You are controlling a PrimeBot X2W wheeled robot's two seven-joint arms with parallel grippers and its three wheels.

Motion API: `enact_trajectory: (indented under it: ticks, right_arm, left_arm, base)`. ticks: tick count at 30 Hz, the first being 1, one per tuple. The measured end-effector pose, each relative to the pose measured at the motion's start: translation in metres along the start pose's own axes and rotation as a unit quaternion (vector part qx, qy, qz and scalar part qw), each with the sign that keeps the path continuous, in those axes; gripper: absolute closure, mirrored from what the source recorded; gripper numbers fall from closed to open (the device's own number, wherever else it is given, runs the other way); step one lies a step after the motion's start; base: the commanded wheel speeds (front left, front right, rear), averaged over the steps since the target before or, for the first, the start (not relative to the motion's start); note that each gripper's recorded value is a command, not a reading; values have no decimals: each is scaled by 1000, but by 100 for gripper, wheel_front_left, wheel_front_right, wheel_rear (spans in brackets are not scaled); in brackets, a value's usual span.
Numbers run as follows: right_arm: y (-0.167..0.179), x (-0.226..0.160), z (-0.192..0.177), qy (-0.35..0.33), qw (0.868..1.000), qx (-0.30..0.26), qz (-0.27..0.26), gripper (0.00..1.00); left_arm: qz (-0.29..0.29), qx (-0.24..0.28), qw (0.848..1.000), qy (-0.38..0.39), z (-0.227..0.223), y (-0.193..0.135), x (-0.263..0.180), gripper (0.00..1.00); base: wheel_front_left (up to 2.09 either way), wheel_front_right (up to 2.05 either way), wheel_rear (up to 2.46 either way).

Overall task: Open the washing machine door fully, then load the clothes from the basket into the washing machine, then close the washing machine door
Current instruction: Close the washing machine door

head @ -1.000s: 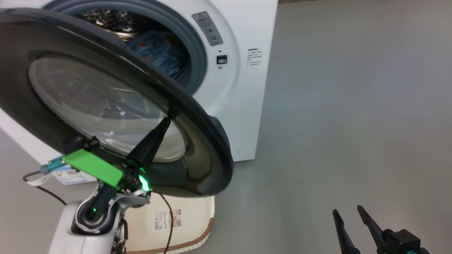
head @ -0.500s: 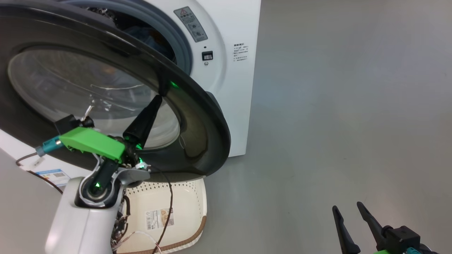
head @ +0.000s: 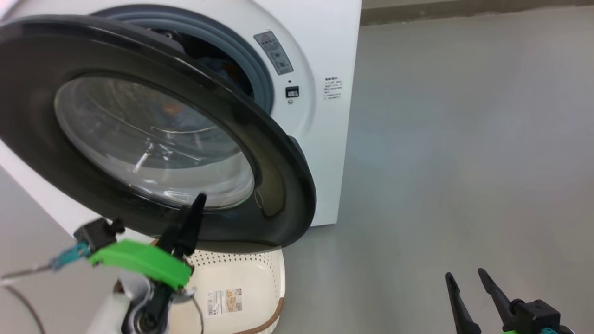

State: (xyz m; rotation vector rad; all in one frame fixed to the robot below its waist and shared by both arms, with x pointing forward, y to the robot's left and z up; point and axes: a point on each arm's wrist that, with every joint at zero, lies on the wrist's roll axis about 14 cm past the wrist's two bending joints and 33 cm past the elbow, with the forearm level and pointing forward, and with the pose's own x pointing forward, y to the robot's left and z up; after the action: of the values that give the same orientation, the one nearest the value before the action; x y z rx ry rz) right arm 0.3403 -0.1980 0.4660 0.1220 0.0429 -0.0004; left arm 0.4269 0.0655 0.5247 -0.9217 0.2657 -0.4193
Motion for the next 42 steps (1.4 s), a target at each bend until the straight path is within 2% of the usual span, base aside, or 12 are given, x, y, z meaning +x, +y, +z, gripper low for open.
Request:
enact_trajectory:
  ticks: [3,7,11,19,24,42]
  right_arm:
    - [2,-1,3,-5,1000,-1,5,0]
    - [6,-5,4,-7,1000,-1,10,0]
    - [8,-8,5,-9,1000,-2,15,0]
    - [11,-10,11,-19,1000,-3,21,0]
    - [14,-9,12,-22,999,-4,26,0]
    - [33,0,5,-8,998,-3,56,0]
  left_arm:
    - [31,61,997,-43,5,20,-17,0]
    - [84,172,978,-81,13,50,-44,0]
    - [120,218,966,-77,2,68,-66,0]
    - [170,260,943,-123,18,81,-105,0]
    - [188,255,939,-132,8,84,-124,0]
    - [225,260,924,-167,19,97,-157,0]
  base:
    - [0,0,0]
    - [0,0,0]
    - [0,0,0]
    - [0,0,0]
    - [0,0,0]
    - [0,0,0]
